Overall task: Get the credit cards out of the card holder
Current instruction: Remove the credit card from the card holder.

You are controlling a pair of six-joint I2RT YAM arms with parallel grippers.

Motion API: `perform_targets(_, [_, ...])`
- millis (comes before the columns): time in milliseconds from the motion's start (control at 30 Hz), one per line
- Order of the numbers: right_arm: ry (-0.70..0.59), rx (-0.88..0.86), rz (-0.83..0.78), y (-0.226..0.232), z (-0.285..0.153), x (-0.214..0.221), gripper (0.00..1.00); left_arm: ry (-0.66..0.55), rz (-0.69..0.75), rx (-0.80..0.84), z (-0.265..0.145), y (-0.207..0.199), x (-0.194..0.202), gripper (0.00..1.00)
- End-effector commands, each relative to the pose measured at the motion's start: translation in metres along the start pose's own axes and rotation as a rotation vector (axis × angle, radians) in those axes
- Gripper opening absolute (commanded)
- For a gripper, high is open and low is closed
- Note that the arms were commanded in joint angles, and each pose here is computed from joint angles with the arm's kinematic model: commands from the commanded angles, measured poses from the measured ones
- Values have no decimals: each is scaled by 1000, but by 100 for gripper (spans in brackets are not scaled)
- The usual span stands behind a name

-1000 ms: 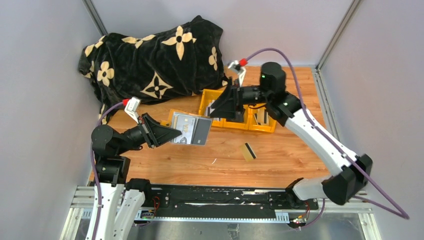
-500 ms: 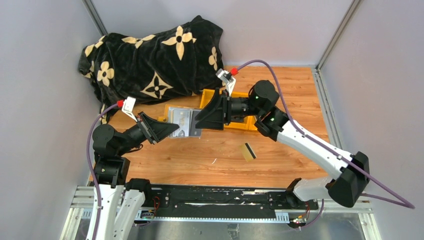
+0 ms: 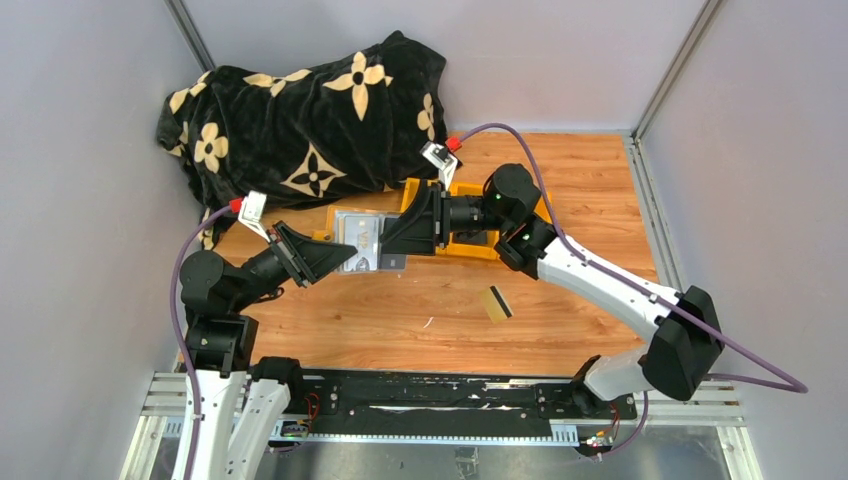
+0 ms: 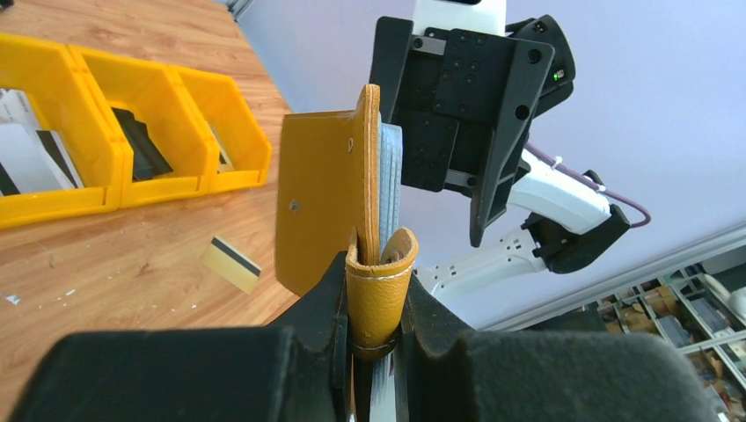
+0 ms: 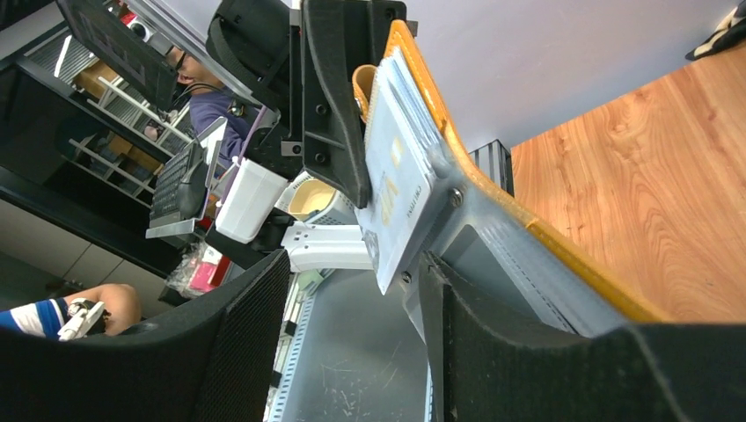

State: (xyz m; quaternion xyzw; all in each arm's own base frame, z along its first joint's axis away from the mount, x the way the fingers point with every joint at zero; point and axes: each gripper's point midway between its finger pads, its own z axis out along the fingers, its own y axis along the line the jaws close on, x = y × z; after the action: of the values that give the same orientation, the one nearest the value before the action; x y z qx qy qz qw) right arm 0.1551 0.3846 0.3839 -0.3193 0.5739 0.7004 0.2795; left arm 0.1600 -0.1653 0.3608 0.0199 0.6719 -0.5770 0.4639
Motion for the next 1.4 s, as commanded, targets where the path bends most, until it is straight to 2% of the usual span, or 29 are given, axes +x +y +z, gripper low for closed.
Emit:
perform_targets(0, [0, -27, 31, -4, 6, 7, 59, -35, 65, 71, -3, -28, -12, 0])
perform_targets(267, [-27, -75, 50, -1, 16, 3, 54, -39, 58, 66, -3, -25, -12, 0])
perform_targets(400, [-47, -104, 88, -3, 20, 4, 49, -40, 59, 69, -3, -26, -12, 0])
perform_targets(467, [-56, -126, 113, -4, 21, 7, 40, -41, 61, 70, -3, -26, -12, 0])
perform_targets(633, [-84, -179, 131, 2, 18, 5, 8, -42, 61, 69, -4, -27, -12, 0])
perform_targets(700, [-94, -193, 128, 6, 16, 4, 0, -44, 58, 69, -4, -27, -12, 0])
perform_targets(767, [-106, -206, 128, 9, 13, 3, 0, -44, 51, 72, -4, -29, -12, 5])
perform_targets(900, [-120, -229, 122, 15, 10, 2, 0, -42, 37, 79, -4, -30, -12, 24])
perform_targets(967, [-122, -238, 122, 17, 9, 2, 0, -41, 31, 80, -4, -31, -11, 29])
perform_targets(1067, [-123, -245, 123, 18, 7, 3, 0, -42, 24, 83, -5, -32, -12, 29])
perform_targets(1367, [-138, -238, 130, 16, -3, 6, 0, -57, 14, 91, -6, -40, -16, 18])
